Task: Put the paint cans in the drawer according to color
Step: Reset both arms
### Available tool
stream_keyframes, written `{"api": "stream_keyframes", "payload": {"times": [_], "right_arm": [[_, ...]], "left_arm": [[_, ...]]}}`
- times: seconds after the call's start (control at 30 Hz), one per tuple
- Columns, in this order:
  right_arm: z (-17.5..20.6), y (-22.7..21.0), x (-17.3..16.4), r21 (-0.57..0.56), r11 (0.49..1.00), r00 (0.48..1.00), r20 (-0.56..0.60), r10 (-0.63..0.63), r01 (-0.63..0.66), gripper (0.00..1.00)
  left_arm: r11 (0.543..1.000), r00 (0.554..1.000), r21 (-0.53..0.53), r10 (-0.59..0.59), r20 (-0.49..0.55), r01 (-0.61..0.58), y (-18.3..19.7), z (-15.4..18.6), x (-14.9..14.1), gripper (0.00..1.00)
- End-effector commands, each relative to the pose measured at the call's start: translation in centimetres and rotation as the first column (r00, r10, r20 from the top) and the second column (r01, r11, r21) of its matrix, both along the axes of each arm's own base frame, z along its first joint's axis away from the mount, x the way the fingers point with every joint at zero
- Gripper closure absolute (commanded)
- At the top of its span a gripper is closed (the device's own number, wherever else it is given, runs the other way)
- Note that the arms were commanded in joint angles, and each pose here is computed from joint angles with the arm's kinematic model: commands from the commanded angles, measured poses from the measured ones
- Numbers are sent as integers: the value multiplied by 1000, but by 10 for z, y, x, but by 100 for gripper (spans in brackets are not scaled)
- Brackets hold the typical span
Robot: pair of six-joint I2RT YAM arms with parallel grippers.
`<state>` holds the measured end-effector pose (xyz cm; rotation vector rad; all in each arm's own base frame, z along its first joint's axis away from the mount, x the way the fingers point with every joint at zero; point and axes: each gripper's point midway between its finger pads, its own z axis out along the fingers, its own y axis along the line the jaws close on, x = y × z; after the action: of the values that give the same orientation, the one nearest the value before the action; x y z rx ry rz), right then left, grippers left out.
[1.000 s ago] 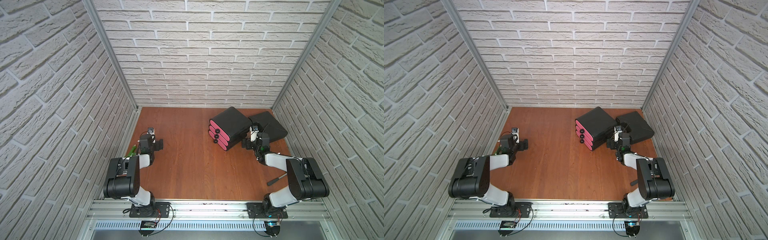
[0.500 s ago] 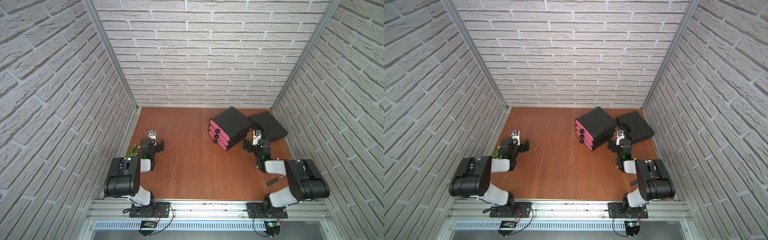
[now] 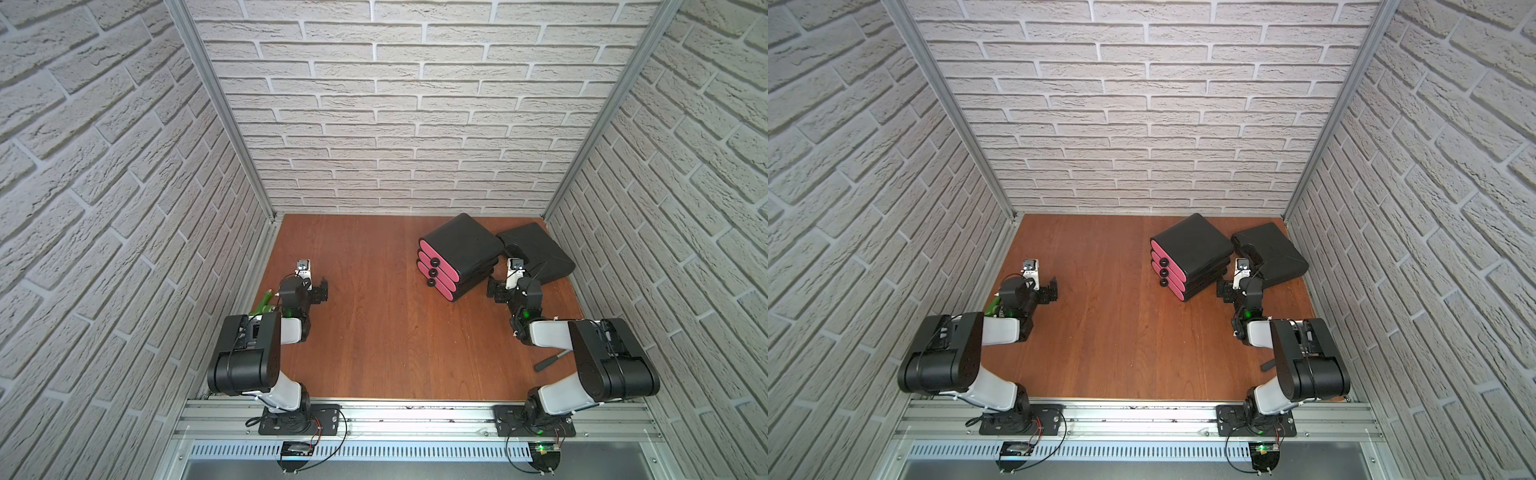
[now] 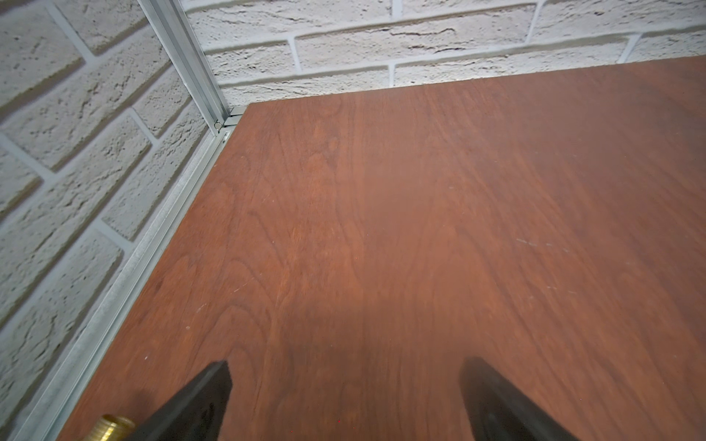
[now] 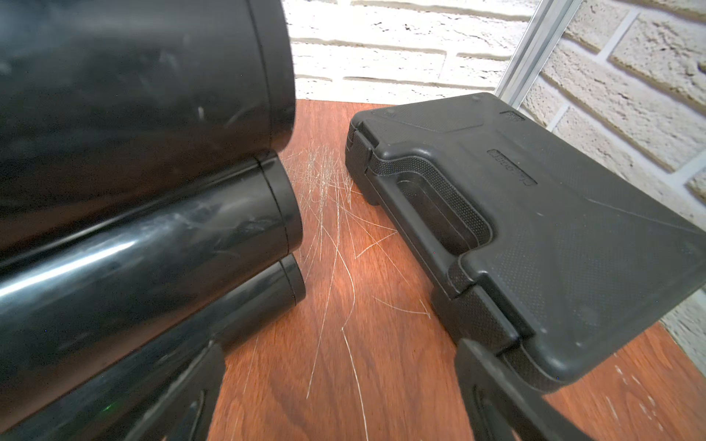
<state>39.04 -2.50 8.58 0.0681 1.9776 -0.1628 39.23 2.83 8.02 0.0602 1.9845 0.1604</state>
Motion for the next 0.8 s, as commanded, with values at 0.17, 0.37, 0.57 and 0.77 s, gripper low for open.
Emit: {"api": "stream_keyframes", "payload": {"times": [0.17,0.37,0.57,0.77], "right_arm": [[8,0,3,0,1000,999,41,-9,9,1],[8,0,3,0,1000,999,39,-9,9,1],[9,0,2,0,1000,999,43,-9,9,1],[9,0,2,0,1000,999,43,-9,9,1]], "left_arm": [[1000,999,-2,-4,33,4,1,6,3,2],[1000,999,-5,-7,33,7,1,6,3,1],[1000,999,-5,-8,32,8,1,6,3,1],[1000,999,-5,-8,31,8,1,6,3,1]]}}
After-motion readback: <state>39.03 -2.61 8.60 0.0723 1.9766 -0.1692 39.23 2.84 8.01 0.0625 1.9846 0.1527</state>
